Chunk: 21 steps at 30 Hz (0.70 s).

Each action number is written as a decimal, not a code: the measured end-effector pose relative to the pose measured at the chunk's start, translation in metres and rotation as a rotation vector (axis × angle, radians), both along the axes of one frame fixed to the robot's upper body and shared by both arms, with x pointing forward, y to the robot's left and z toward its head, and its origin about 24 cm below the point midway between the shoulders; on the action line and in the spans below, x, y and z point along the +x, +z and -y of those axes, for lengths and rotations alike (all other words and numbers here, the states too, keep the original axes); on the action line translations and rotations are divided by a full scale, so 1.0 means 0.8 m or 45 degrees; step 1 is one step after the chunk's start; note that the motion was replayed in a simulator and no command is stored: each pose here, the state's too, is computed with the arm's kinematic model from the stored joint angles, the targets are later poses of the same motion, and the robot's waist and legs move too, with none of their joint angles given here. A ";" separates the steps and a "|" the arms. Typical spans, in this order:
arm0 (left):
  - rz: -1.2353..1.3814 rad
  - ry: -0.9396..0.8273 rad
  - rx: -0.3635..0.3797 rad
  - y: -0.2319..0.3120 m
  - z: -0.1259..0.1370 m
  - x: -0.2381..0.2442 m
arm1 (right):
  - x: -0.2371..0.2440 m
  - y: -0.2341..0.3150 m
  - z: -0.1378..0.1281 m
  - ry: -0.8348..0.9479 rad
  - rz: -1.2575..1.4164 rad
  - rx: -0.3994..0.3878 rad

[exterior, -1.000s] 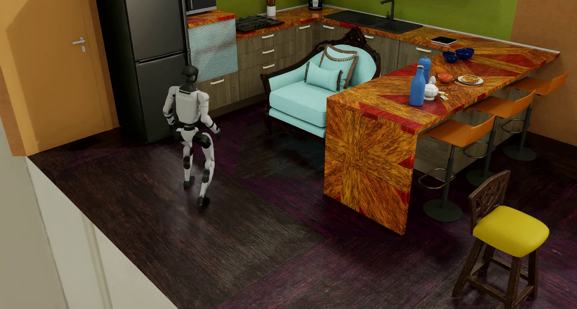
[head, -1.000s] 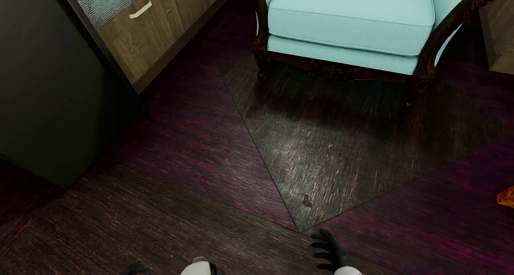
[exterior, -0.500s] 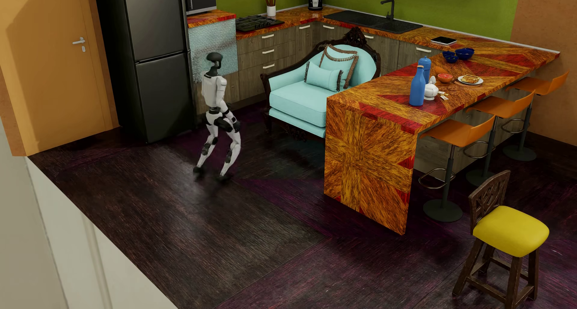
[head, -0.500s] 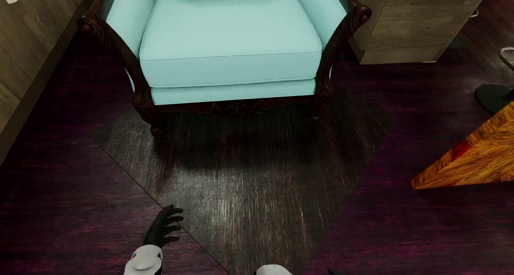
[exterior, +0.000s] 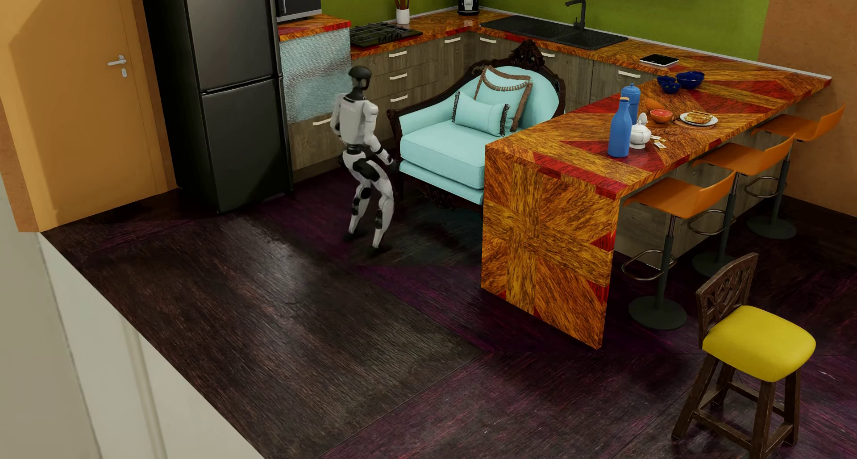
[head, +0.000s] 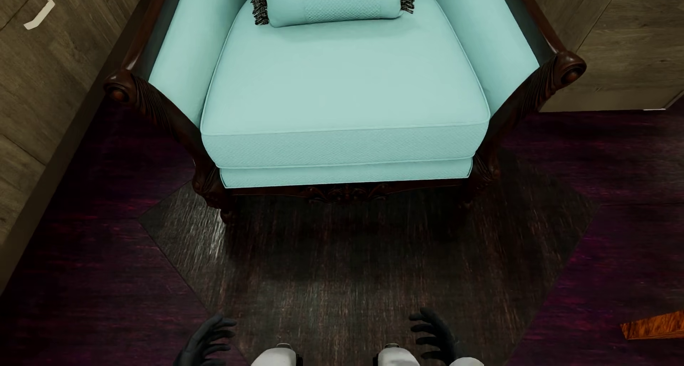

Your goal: Walk to the light teal armchair

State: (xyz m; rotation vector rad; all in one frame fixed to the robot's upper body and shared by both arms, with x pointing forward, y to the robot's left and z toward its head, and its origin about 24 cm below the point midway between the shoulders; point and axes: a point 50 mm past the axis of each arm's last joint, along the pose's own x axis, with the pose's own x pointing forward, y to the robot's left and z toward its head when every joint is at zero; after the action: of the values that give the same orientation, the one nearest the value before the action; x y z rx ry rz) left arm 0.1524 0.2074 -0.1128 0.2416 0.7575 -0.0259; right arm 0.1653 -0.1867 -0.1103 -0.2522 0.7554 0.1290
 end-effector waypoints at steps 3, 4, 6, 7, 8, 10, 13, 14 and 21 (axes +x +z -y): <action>-0.071 0.119 0.007 -0.003 -0.018 -0.020 | 0.009 0.014 0.001 -0.173 0.184 0.138; -0.056 0.127 -0.030 -0.003 0.003 -0.006 | -0.003 0.007 0.007 -0.190 0.130 0.125; -0.004 0.112 -0.016 0.006 0.012 0.018 | -0.020 -0.007 0.006 -0.220 -0.007 0.115; 0.019 0.161 -0.008 0.008 0.003 0.018 | -0.034 -0.015 0.000 -0.236 -0.087 0.115; 0.024 0.190 -0.016 0.007 0.001 0.016 | -0.045 -0.021 0.006 -0.248 -0.153 0.084; -0.004 0.182 -0.019 0.005 -0.002 0.008 | -0.050 -0.024 0.009 -0.273 -0.191 0.050; -0.040 0.201 -0.056 0.000 -0.004 -0.002 | -0.040 -0.020 0.019 -0.280 -0.161 0.031; -0.061 0.178 -0.042 -0.003 -0.009 -0.011 | -0.039 -0.020 0.013 -0.281 -0.147 0.057; 0.012 0.027 -0.074 0.006 0.006 0.007 | -0.069 -0.031 0.012 -0.243 -0.298 0.084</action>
State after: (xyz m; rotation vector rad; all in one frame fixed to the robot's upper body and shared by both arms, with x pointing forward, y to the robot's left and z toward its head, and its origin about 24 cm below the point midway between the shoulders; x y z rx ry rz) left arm 0.1578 0.2022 -0.1083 0.1780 0.7489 -0.0269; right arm 0.1098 -0.1966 -0.1353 -0.1018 1.0018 0.0024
